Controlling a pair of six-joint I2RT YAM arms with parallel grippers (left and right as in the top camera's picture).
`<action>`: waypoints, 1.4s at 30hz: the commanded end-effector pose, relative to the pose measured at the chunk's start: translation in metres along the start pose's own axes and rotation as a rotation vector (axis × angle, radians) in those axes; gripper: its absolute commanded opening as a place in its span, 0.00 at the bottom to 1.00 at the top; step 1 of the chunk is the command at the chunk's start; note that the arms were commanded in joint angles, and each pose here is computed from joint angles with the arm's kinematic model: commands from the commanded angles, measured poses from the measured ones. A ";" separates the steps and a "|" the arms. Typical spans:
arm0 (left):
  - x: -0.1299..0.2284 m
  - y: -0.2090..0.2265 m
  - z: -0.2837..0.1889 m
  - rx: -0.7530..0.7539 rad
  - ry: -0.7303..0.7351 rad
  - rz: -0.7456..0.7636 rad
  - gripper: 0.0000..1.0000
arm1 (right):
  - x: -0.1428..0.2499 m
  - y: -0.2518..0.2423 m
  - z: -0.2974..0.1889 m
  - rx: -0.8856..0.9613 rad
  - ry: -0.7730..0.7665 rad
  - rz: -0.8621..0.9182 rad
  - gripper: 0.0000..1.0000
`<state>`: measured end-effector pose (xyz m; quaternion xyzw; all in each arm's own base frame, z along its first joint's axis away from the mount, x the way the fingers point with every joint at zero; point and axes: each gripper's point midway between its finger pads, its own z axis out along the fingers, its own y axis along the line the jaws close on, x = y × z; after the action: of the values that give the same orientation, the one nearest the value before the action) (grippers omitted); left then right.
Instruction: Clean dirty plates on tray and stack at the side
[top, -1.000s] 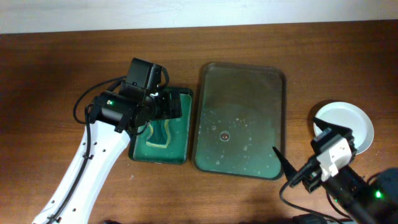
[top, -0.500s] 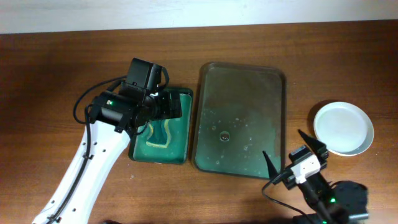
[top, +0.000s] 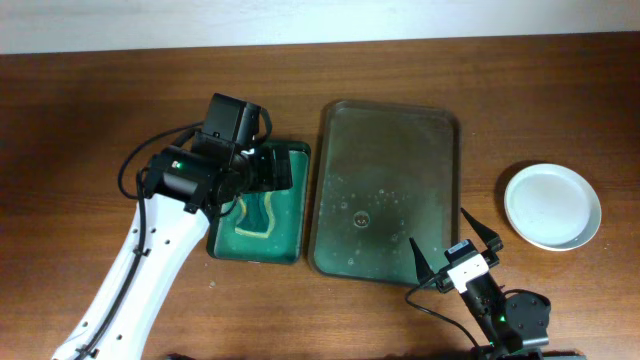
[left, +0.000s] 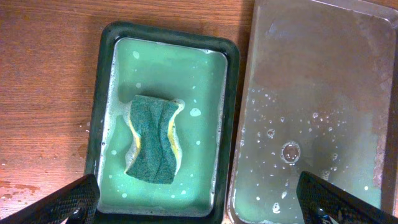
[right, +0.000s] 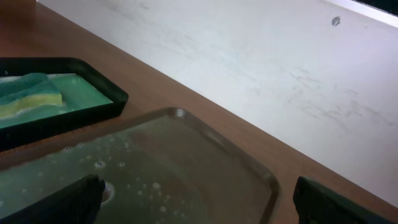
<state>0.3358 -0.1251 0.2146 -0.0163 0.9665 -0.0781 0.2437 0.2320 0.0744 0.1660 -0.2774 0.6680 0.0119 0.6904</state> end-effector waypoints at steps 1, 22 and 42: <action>-0.006 0.001 -0.005 -0.002 -0.022 0.002 0.99 | 0.003 0.000 0.000 0.004 0.000 0.007 0.98; 0.000 0.094 -0.110 -0.094 -0.597 -0.161 0.99 | 0.003 0.000 0.000 0.004 0.000 0.007 0.98; 0.094 0.147 -0.018 -0.081 -1.045 -0.127 0.99 | 0.003 0.000 0.000 0.004 0.000 0.007 0.98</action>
<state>0.2449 0.0144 0.1777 -0.1255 0.7015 -0.0489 0.6999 0.2320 0.0744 0.1664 -0.2777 0.6669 0.0115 0.6914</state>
